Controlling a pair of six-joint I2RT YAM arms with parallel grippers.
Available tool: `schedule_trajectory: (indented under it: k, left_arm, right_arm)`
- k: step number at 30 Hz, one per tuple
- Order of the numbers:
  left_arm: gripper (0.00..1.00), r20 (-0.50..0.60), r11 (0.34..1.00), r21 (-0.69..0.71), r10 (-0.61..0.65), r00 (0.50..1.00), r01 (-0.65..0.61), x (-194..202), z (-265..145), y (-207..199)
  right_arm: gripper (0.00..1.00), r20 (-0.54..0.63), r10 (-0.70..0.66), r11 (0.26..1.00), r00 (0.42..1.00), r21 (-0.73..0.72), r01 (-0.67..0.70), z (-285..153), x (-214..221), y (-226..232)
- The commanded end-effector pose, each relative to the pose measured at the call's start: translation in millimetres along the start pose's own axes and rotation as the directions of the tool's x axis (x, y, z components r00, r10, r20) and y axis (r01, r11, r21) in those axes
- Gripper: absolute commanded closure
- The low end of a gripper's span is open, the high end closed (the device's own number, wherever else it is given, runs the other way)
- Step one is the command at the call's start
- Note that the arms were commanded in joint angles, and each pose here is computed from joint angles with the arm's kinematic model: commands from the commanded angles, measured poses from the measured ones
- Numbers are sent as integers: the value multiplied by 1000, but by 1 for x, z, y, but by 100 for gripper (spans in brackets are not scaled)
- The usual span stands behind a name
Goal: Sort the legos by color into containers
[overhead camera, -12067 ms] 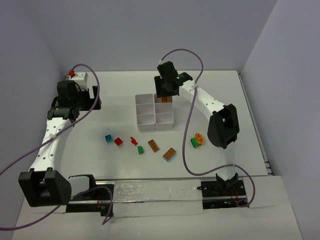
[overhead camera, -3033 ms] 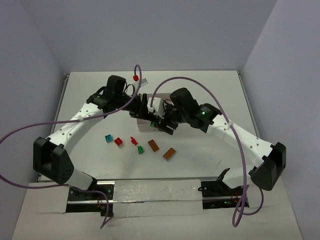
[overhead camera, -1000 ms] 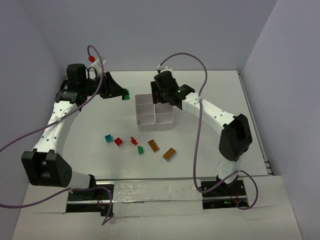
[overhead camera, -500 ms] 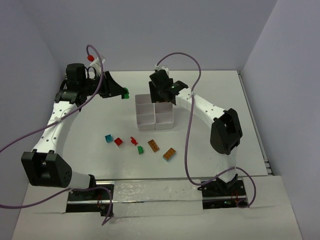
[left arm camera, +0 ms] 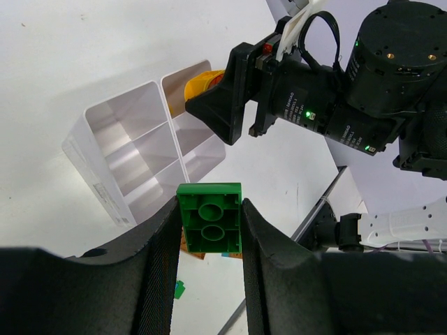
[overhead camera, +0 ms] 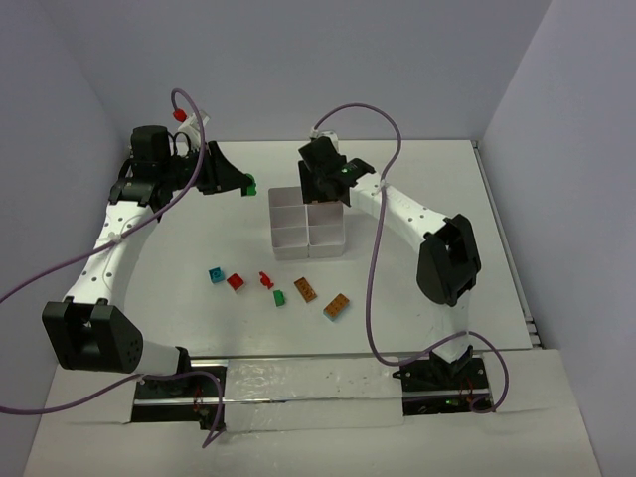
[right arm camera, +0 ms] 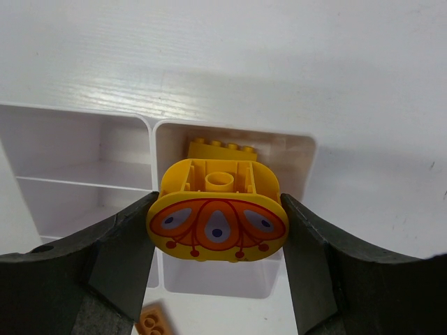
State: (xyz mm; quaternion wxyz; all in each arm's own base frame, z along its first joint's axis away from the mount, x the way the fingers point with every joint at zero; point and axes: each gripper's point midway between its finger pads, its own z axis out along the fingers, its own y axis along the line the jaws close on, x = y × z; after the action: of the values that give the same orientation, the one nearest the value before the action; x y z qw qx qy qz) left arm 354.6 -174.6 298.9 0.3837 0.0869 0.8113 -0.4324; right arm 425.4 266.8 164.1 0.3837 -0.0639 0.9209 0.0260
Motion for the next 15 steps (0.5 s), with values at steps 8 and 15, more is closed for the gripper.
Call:
schedule_trajectory:
  k: [8,15]
  left_arm:
    - [100,76,997,11,81,994,-82,-24,-10,-15]
    - [100,72,998,4,68,995,-69,-21,-9,-12]
  right_arm:
    - [52,44,28,999,999,15,-29,6,-22,-6]
    - [16,46,32,999,998,-18,-32,-1,-24,-2]
